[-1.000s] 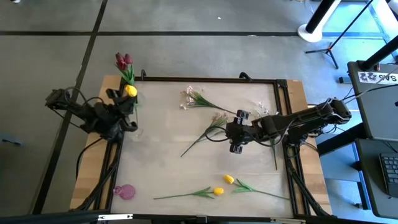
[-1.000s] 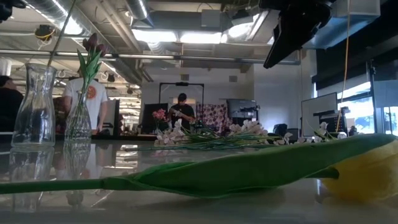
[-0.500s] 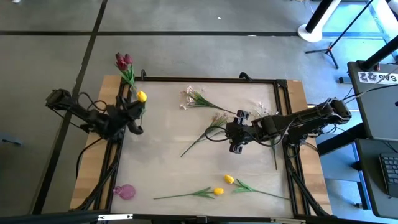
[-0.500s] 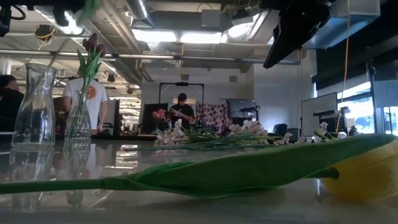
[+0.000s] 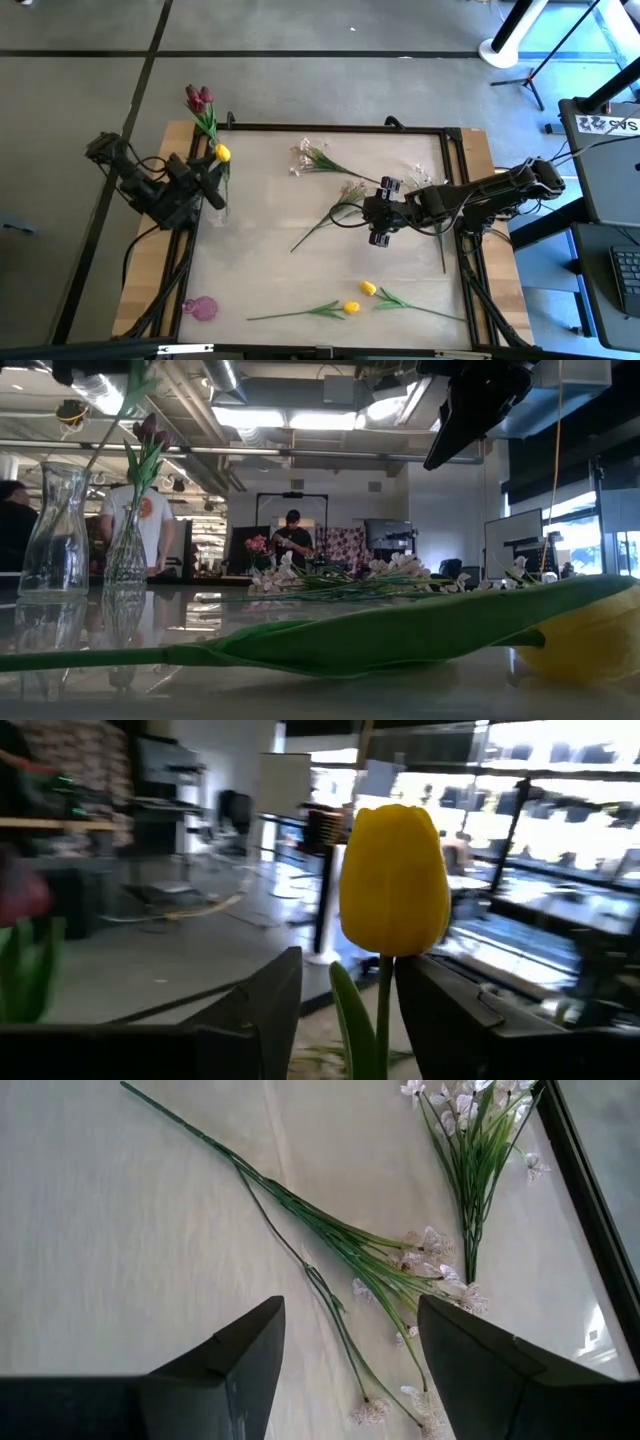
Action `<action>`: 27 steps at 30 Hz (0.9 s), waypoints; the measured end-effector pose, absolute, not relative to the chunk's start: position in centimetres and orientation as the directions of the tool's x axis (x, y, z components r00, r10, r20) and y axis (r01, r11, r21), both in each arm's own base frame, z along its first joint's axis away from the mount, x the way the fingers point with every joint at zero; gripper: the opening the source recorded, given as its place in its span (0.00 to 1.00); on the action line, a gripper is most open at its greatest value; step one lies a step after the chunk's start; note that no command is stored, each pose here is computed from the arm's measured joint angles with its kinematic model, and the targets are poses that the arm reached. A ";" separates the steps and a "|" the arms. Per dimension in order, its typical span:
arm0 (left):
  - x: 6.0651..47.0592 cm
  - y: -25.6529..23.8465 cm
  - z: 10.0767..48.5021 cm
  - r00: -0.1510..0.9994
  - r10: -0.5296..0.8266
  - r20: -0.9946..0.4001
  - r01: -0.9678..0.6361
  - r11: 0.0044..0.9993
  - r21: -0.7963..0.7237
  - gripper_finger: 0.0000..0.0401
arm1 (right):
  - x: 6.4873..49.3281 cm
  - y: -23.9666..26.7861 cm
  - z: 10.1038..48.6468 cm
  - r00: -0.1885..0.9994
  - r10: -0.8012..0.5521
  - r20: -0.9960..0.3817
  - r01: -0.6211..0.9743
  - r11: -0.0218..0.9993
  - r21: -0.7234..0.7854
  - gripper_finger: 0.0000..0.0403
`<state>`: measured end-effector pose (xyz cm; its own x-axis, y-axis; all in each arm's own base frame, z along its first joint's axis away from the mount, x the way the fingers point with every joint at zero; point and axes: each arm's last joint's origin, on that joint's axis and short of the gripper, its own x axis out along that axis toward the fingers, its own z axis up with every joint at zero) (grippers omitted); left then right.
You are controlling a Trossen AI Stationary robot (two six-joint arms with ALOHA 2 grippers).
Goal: Sort flowers into vase by color
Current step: Put the top yellow flower into the bottom transparent vase
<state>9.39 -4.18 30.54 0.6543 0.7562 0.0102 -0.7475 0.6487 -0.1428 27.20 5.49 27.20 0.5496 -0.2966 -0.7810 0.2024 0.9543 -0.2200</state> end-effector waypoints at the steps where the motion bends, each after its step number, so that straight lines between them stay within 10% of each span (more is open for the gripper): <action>1: 9.2 -4.4 30.9 0.676 0.737 0.010 -0.727 0.669 -0.155 0.40 | 27.2 5.5 27.2 0.549 -0.297 -0.781 0.202 0.954 -0.220 0.56; 14: 7.9 -6.3 31.5 0.823 0.568 -0.001 -0.542 0.785 -0.300 0.40 | 27.2 5.5 27.2 0.548 -0.297 -0.782 0.202 0.954 -0.221 0.56; 27: 7.5 -9.5 28.7 0.910 0.414 0.000 -0.413 0.908 -0.075 0.40 | 27.2 5.5 27.2 0.546 -0.297 -0.783 0.201 0.954 -0.222 0.56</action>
